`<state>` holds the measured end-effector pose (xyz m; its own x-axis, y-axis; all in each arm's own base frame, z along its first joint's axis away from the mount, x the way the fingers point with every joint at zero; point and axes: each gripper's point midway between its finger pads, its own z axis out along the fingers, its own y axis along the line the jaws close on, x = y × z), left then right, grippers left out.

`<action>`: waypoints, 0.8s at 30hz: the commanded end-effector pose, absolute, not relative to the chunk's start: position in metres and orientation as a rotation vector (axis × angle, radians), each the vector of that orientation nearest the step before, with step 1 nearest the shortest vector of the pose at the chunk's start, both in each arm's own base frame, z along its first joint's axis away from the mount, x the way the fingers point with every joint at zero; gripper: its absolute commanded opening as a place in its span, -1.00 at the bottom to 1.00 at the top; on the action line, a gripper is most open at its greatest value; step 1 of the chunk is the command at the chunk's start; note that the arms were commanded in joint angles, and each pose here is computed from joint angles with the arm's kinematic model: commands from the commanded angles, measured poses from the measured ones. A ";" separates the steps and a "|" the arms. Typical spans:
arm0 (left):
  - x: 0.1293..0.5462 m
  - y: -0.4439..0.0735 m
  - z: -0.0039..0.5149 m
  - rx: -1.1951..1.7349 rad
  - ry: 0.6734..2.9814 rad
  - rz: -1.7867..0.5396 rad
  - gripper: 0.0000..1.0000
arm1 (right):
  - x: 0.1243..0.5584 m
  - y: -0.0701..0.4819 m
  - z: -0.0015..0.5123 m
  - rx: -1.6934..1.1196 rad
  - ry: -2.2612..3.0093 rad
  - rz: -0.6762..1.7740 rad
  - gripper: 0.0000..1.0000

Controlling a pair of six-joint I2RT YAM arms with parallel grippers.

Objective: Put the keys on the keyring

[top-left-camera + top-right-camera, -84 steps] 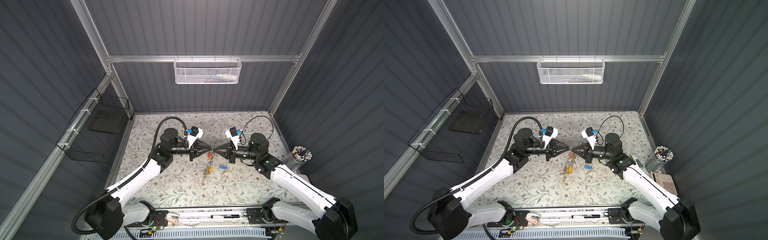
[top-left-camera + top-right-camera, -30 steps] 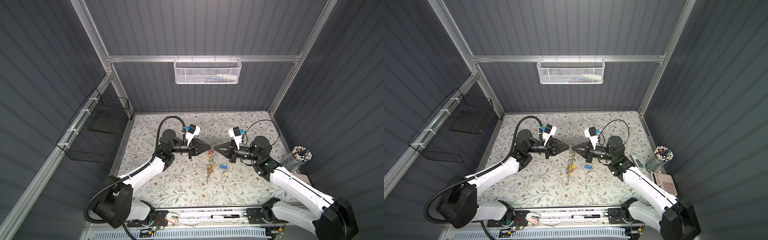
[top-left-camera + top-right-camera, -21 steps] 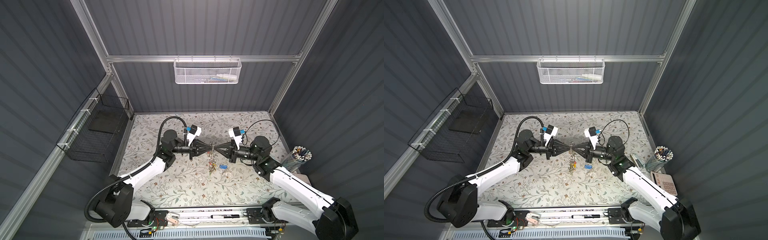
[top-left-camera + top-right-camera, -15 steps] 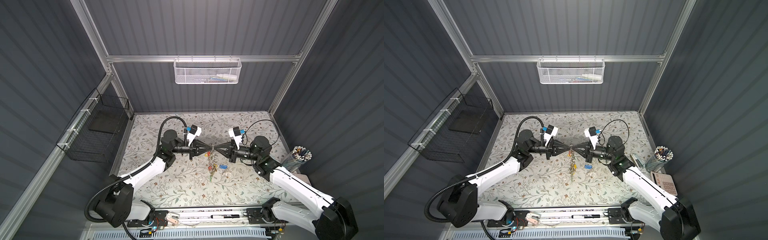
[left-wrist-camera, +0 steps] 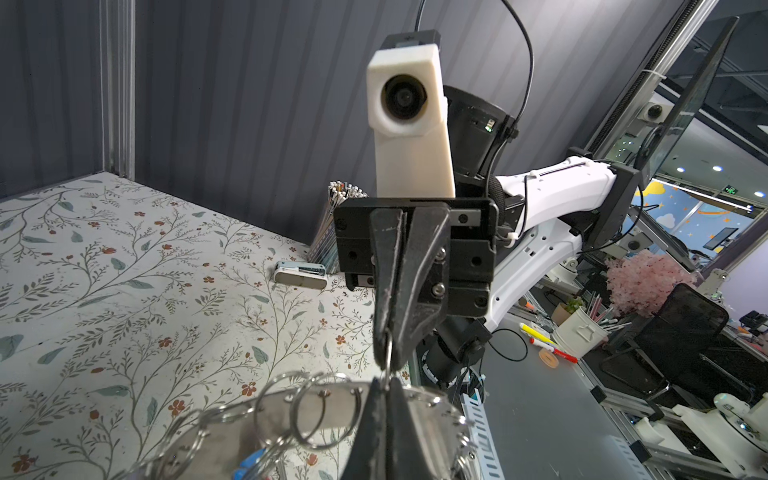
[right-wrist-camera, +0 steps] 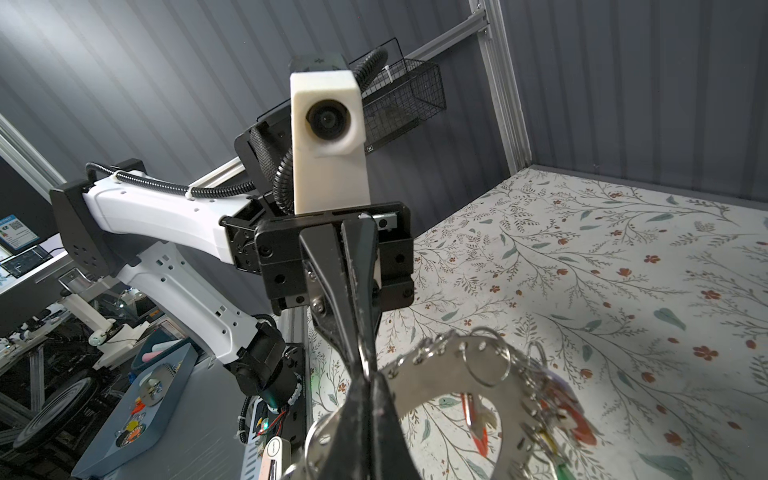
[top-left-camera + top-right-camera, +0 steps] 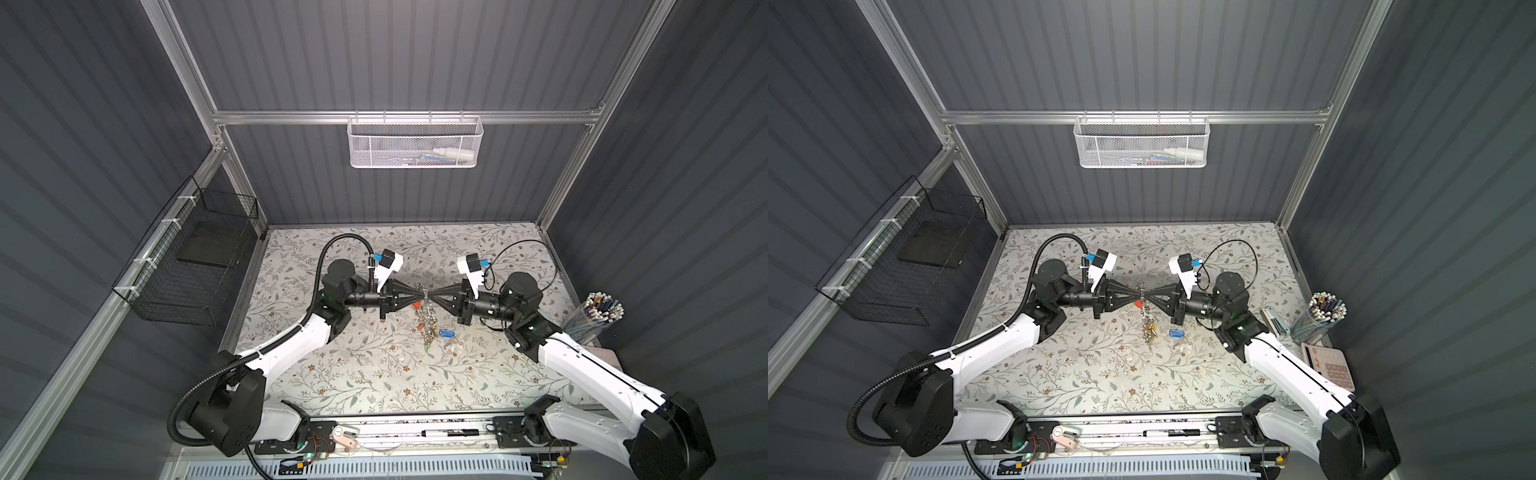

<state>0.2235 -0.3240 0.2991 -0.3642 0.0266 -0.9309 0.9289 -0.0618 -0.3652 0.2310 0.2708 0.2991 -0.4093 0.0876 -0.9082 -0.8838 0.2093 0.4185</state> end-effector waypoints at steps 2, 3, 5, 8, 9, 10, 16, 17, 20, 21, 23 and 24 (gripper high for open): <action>0.223 -0.322 0.314 1.092 1.454 -1.430 -1.00 | 0.228 0.266 0.311 -0.782 1.522 1.379 -0.71; 0.222 -0.322 0.314 1.101 1.463 -1.416 -1.00 | 0.229 0.263 0.314 -0.771 1.515 1.385 -0.66; 0.222 -0.321 0.313 1.109 1.479 -1.384 -1.00 | 0.231 0.257 0.318 -0.745 1.496 1.399 -0.54; 0.221 -0.320 0.313 1.128 1.494 -1.358 -1.00 | 0.233 0.250 0.320 -0.721 1.485 1.405 -0.40; 0.220 -0.320 0.313 1.135 1.499 -1.351 -1.00 | 0.234 0.248 0.319 -0.716 1.491 1.400 -0.35; 0.220 -0.320 0.312 1.143 1.508 -1.340 -1.00 | 0.234 0.247 0.318 -0.713 1.495 1.395 -0.31; 0.218 -0.324 0.314 1.202 1.552 -1.283 -1.00 | 0.234 0.248 0.316 -0.715 1.496 1.408 -0.16; 0.218 -0.325 0.314 1.210 1.557 -1.279 -1.00 | 0.234 0.248 0.314 -0.717 1.499 1.411 -0.15; 0.218 -0.327 0.315 1.227 1.569 -1.274 -1.00 | 0.234 0.251 0.311 -0.726 1.508 1.421 -0.16; 0.217 -0.329 0.316 1.236 1.570 -1.274 -1.00 | 0.234 0.252 0.310 -0.729 1.510 1.423 -0.16; 0.218 -0.330 0.316 1.246 1.579 -1.270 -1.00 | 0.233 0.254 0.310 -0.738 1.510 1.428 -0.19; 0.217 -0.331 0.316 1.250 1.581 -1.273 -1.00 | 0.232 0.255 0.309 -0.743 1.510 1.432 -0.21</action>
